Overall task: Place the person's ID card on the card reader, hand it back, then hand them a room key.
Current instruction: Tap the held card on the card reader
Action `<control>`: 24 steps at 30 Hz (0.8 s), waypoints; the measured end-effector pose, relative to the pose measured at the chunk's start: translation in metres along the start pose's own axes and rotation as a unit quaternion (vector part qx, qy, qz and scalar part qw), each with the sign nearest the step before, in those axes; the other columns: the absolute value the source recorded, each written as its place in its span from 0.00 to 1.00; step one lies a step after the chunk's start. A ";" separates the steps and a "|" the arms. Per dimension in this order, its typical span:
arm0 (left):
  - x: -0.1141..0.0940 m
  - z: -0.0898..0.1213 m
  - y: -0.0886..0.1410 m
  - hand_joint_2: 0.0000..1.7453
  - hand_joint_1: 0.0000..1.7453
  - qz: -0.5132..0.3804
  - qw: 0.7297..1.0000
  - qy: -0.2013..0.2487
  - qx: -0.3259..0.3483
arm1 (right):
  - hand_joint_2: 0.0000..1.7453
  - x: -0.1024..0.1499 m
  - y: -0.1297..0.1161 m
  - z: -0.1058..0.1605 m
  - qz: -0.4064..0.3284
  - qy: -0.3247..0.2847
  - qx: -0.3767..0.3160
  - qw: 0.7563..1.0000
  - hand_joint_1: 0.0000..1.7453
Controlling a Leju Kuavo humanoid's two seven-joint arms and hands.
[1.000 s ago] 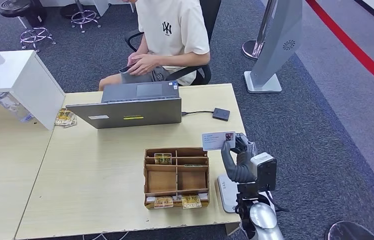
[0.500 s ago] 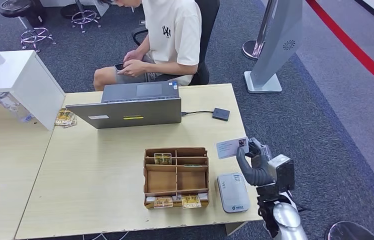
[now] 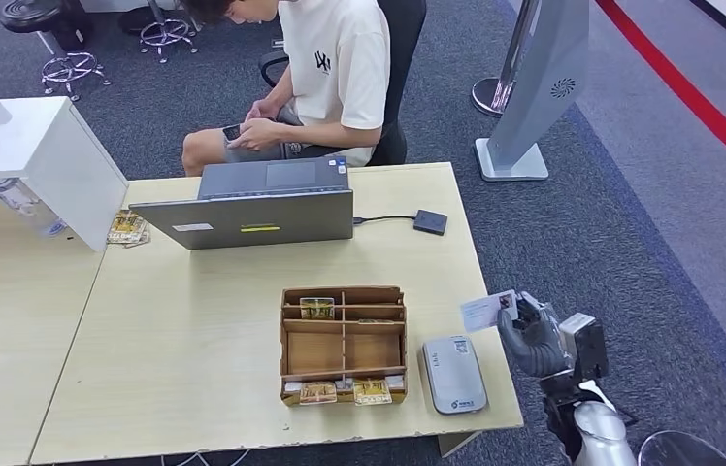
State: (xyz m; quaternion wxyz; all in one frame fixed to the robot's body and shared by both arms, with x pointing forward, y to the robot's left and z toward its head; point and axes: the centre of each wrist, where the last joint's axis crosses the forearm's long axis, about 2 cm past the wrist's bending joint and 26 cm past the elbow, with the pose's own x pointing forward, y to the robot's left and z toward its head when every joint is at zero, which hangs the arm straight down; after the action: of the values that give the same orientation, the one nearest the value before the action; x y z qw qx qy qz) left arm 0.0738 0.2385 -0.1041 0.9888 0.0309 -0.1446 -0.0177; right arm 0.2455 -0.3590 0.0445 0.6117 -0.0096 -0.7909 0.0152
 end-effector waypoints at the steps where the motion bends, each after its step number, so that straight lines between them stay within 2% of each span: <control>1: -0.003 0.001 -0.003 0.00 0.00 -0.005 1.000 0.001 -0.004 | 1.00 -0.001 -0.006 0.005 0.004 0.007 0.002 1.000 1.00; 6: -0.005 0.002 -0.009 0.00 0.00 -0.016 1.000 0.003 -0.017 | 1.00 -0.008 -0.027 0.017 0.030 0.032 0.015 0.999 1.00; 13: -0.010 0.002 -0.005 0.00 0.00 -0.018 1.000 0.008 -0.019 | 1.00 -0.016 -0.044 0.020 0.053 0.051 0.042 0.996 1.00; 24: -0.014 0.002 -0.003 0.00 0.00 -0.020 1.000 0.013 -0.017 | 1.00 -0.018 -0.043 0.012 0.094 0.060 0.084 0.990 1.00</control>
State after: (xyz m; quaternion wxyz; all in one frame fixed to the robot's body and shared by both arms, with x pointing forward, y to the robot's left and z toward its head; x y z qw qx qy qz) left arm 0.0601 0.2363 -0.1061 0.9905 0.0171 -0.1309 -0.0395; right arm 0.2386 -0.4025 0.0260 0.6523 -0.0331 -0.7445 0.1384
